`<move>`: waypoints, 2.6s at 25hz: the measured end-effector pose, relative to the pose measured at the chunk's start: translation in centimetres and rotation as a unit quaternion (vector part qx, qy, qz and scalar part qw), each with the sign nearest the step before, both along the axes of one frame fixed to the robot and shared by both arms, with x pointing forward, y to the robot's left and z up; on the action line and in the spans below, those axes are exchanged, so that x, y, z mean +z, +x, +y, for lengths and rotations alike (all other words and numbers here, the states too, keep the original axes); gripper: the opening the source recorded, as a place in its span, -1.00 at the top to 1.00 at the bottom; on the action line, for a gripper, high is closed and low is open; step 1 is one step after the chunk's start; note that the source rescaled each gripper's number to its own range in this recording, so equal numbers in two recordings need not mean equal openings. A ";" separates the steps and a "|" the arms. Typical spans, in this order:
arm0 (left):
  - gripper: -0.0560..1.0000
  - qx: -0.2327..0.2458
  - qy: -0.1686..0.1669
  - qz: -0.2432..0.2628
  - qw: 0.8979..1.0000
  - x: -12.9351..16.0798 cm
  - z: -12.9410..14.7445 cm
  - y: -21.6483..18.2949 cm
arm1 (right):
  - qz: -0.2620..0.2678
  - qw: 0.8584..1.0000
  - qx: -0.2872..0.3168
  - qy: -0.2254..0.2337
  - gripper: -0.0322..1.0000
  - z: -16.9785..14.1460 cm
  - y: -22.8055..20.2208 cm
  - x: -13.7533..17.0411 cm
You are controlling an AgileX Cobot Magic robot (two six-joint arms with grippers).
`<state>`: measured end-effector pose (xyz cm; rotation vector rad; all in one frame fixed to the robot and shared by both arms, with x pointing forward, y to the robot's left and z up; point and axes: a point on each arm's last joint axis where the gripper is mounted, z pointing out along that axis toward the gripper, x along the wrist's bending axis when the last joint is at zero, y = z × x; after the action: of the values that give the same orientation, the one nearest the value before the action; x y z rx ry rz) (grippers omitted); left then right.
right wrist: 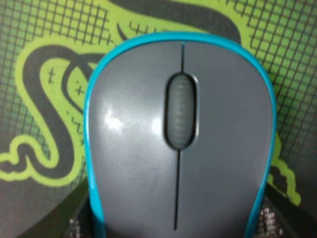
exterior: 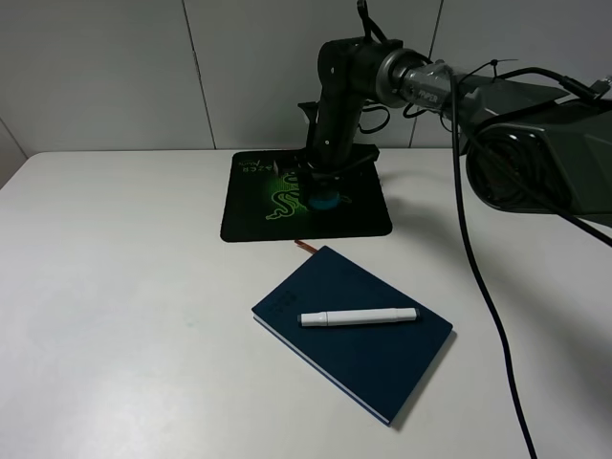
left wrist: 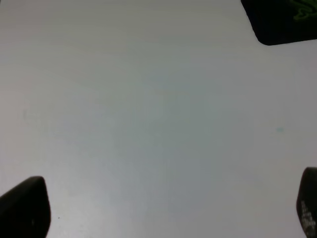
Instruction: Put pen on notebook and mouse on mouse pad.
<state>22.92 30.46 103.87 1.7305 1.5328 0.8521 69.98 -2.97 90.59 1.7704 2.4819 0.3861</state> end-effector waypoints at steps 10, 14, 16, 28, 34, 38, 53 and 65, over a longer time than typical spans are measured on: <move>-1.00 0.000 0.000 0.000 1.000 0.0 0.0 0.0 | -0.016 1.000 0.001 -0.010 0.94 -0.1 0.5 -1.0; -1.00 0.000 0.000 0.000 1.000 0.0 0.0 0.0 | -0.016 1.000 0.001 -0.010 0.94 -0.1 0.5 -1.1; -1.00 0.000 0.000 0.000 1.000 0.0 0.0 0.0 | -0.017 1.000 0.001 -0.010 0.94 -0.1 0.5 -1.1; -1.00 0.000 0.000 0.000 1.000 0.0 0.0 0.0 | -0.020 1.000 0.001 -0.009 -0.78 0.0 0.5 -1.1; -1.00 0.000 0.000 0.000 1.000 0.0 0.0 0.0 | -0.022 1.000 0.002 -0.008 -1.00 0.0 0.6 -1.1; -1.00 0.000 0.000 0.000 1.000 0.0 0.0 0.0 | -0.024 1.000 0.004 -0.009 -1.00 0.0 0.6 -1.0; -1.00 0.000 0.000 0.000 1.000 0.0 0.0 0.0 | -0.066 0.996 0.047 -0.029 -1.00 -1.3 -0.7 7.8; -1.00 0.000 0.000 0.000 1.000 0.0 0.0 0.0 | -0.080 0.994 0.065 -0.025 -1.00 -4.1 -5.8 15.4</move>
<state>22.92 30.47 103.88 1.7306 1.5329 0.8525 64.19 -7.09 106.00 1.5008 2.4773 0.4522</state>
